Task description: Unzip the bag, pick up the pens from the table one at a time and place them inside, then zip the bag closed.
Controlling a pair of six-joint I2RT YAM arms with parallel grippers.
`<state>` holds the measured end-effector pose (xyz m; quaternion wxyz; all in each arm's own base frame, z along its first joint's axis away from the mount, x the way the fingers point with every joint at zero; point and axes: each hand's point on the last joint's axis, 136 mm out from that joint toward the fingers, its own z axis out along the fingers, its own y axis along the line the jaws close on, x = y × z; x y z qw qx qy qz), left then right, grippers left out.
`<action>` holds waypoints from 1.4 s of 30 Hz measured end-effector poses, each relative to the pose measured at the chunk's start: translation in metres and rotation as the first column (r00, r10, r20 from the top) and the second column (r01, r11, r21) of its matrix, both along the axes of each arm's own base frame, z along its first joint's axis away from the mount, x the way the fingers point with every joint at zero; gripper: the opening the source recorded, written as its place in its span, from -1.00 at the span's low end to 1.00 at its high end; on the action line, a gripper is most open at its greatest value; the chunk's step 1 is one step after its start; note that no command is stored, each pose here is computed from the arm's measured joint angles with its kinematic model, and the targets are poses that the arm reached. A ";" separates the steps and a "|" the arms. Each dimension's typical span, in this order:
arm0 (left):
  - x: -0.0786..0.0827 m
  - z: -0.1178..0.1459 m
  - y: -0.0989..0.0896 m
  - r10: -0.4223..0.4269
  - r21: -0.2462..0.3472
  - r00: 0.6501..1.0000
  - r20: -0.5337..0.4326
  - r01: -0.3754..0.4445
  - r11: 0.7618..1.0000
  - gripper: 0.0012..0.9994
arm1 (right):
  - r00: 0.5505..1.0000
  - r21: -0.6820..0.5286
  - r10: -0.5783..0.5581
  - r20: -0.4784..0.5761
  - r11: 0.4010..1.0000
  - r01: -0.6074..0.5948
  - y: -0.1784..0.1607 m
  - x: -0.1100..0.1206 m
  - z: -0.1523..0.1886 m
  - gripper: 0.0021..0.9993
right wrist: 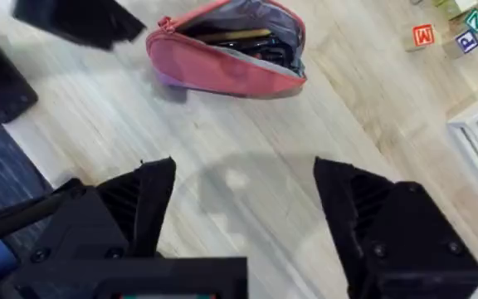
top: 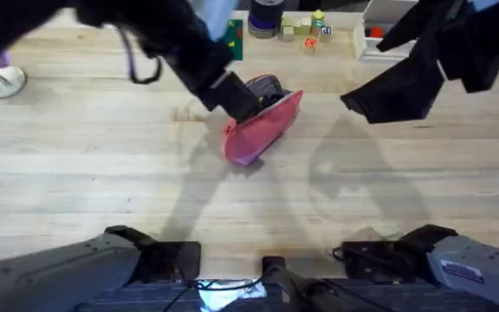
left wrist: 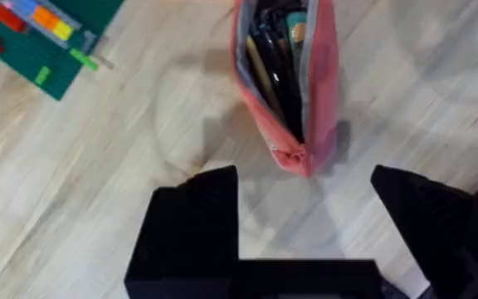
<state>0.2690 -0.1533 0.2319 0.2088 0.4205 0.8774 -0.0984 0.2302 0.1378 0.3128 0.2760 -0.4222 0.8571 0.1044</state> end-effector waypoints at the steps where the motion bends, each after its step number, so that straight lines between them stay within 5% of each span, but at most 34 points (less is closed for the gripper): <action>1: 0.000 0.003 0.005 0.007 -0.007 1.000 0.012 -0.007 1.000 0.99 | 1.000 0.000 0.000 0.000 1.000 0.000 0.000 0.000 0.000 0.99; 11: -0.022 -0.028 0.053 0.015 -0.047 0.999 0.030 -0.013 0.999 0.99 | 1.000 0.001 0.000 0.002 1.000 0.000 0.000 0.000 0.000 0.99; 17: -0.031 -0.045 0.079 -0.056 -0.039 0.992 0.112 0.061 0.997 0.99 | 1.000 0.002 0.000 0.004 1.000 0.000 0.000 0.001 0.001 0.99; 32: -0.035 -0.059 0.105 -0.267 -0.079 0.941 0.207 0.288 0.954 0.99 | 1.000 0.002 0.000 0.004 1.000 0.000 0.000 0.001 0.001 0.99; 42: -0.021 -0.087 0.121 -0.298 -0.146 0.939 0.170 0.323 0.935 0.99 | 1.000 0.003 0.000 0.006 1.000 0.000 0.001 0.001 0.001 0.99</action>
